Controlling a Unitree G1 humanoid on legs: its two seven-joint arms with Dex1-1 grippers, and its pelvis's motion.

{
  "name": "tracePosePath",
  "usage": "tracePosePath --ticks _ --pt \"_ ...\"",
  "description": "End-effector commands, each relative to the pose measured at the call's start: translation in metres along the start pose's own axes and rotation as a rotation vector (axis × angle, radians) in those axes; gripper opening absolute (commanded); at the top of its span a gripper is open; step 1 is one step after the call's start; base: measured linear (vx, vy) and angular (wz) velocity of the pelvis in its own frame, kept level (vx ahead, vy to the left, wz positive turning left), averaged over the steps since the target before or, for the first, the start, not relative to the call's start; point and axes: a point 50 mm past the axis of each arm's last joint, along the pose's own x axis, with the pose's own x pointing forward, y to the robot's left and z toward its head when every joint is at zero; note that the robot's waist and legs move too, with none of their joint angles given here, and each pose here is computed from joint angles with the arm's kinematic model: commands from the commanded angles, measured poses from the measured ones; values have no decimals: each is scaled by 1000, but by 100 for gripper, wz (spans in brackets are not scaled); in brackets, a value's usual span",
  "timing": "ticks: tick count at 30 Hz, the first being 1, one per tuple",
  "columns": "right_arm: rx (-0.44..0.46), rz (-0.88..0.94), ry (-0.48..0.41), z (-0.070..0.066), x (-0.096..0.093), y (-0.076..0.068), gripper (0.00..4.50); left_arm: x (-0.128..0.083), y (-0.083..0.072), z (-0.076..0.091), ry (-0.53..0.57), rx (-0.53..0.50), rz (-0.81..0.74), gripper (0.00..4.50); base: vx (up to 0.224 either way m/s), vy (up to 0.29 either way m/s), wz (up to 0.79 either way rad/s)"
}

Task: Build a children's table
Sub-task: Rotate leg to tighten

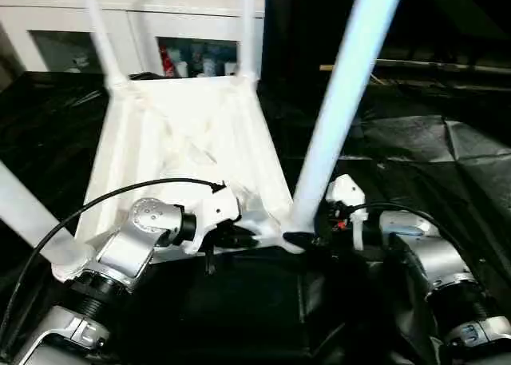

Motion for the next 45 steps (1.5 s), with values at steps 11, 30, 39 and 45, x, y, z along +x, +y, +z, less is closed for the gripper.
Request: tracePosePath --ticks 11,30,39,45 --pt "-16 35 29 2 3 1 324 4 -5 8 -36 21 -44 0 0 0 0" --pt "345 -720 -68 -16 39 -30 274 43 31 14 14 -173 387 0 0 0 0" --pt "281 -712 -50 -9 59 -25 274 63 34 18 45 -199 462 0 0 0 0" --pt "255 -657 -168 7 56 -27 379 59 33 13 52 -171 447 0 0 0 0"
